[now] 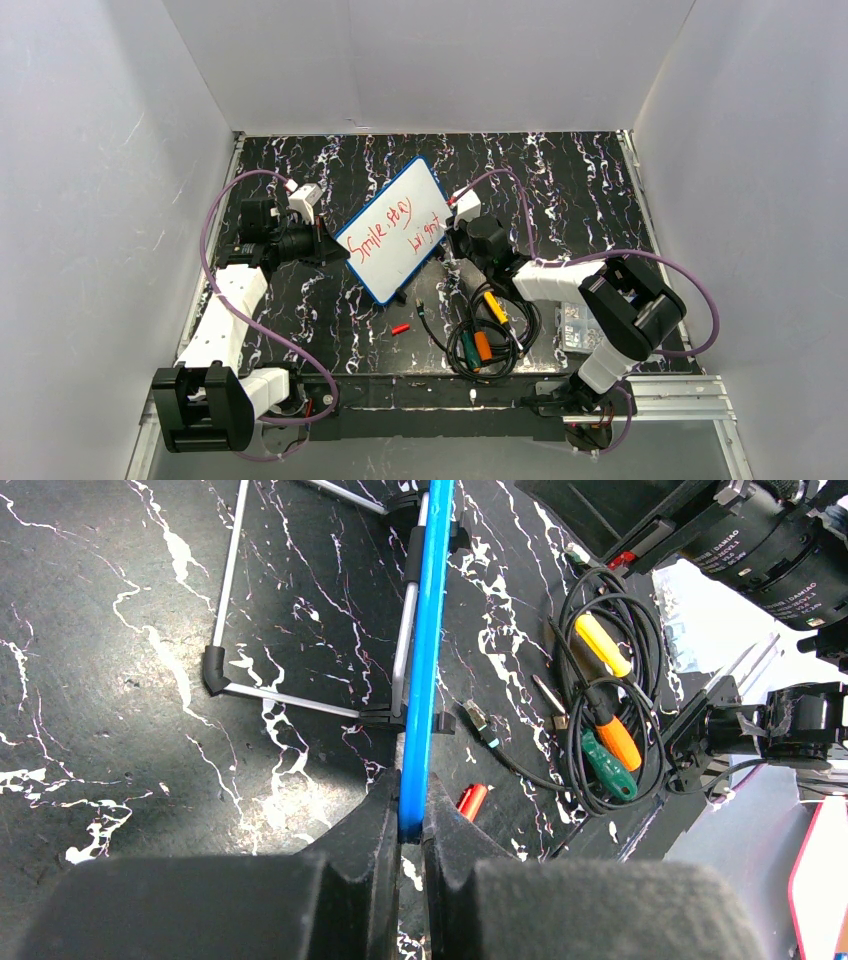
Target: Write a sentence on the whiteboard
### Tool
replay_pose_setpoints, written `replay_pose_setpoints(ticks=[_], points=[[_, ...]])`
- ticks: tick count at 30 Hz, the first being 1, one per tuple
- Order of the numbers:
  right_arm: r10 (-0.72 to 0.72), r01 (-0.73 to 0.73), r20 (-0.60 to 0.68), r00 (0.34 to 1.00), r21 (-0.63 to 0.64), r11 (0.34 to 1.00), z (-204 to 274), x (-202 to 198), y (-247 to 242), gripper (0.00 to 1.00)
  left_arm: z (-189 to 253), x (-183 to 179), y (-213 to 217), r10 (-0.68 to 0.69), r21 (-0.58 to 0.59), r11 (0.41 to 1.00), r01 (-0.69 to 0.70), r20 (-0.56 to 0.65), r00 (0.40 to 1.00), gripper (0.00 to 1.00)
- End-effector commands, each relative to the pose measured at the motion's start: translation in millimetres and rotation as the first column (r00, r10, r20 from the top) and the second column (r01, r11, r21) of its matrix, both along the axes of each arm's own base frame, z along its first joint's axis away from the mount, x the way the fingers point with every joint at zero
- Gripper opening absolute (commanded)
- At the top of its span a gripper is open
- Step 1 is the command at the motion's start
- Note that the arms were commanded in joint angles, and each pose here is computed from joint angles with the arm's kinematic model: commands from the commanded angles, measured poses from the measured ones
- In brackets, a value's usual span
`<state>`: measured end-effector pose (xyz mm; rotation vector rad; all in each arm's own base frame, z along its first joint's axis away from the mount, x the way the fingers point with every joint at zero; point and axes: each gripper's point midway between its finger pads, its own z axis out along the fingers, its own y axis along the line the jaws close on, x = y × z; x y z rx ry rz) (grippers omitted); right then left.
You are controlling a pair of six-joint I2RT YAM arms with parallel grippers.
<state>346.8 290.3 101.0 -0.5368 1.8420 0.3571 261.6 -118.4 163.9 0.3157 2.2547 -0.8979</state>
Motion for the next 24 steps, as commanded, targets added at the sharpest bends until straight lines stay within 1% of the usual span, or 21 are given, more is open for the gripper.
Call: replay_pose_setpoints(ticks=[1, 10, 17, 24], points=[[-0.013, 0.013, 0.011, 1.000, 0.027, 1.000, 6, 0, 1, 0.01, -9, -8, 1, -0.013, 0.036, 0.999, 0.014, -0.034, 0.999, 0.00], [-0.056, 0.055, 0.069, 0.996, 0.020, 0.998, 24, 17, 1, 0.01, -9, -7, 1, -0.013, 0.036, 0.999, 0.014, -0.033, 0.999, 0.00], [-0.098, 0.093, 0.116, 0.988, 0.046, 0.995, 45, 20, -5, 0.01, -9, -7, 1, -0.015, 0.035, 0.999, 0.016, -0.033, 0.999, 0.00], [-0.106, 0.105, 0.091, 0.990, 0.021, 0.994, 31, 19, -8, 0.01, -8, -7, 1, -0.016, 0.033, 0.999, 0.017, -0.031, 0.999, 0.00]])
